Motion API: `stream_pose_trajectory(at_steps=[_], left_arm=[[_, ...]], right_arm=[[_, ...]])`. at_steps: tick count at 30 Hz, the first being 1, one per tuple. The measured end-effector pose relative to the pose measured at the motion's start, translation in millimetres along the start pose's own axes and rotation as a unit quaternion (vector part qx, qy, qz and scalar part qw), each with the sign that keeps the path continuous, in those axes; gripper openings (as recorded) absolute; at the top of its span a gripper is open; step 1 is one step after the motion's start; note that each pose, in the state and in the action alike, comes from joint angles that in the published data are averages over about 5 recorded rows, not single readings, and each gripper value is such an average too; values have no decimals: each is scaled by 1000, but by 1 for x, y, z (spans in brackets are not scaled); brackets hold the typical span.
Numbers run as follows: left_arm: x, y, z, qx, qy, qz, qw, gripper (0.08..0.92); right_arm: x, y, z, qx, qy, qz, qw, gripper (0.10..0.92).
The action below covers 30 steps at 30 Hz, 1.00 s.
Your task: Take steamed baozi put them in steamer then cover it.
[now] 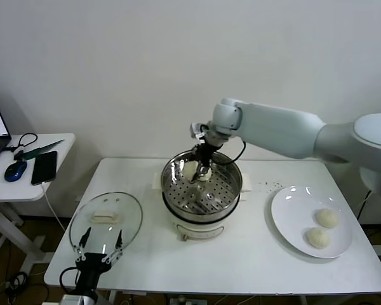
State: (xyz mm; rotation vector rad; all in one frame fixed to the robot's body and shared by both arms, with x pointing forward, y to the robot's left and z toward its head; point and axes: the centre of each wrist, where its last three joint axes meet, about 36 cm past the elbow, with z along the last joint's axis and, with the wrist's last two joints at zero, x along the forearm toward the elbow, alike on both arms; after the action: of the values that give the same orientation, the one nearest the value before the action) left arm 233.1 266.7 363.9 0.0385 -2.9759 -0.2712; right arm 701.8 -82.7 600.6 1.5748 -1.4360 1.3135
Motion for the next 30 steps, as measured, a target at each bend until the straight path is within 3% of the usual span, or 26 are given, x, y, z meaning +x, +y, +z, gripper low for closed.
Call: stream_pose_trajectory(at_steps=[9, 18, 30], left_arm=[[-1, 1, 3, -2, 3, 0, 1000, 823], [-2, 1, 3, -2, 3, 0, 1000, 823], [0, 3, 1, -4, 3, -1, 1000, 823]], right_arm=[[-25, 6, -6, 3, 3, -11, 1000, 692], [-30, 7, -10, -2, 4, -17, 1000, 818], [21, 1, 14, -9, -8, -29, 1000, 823]])
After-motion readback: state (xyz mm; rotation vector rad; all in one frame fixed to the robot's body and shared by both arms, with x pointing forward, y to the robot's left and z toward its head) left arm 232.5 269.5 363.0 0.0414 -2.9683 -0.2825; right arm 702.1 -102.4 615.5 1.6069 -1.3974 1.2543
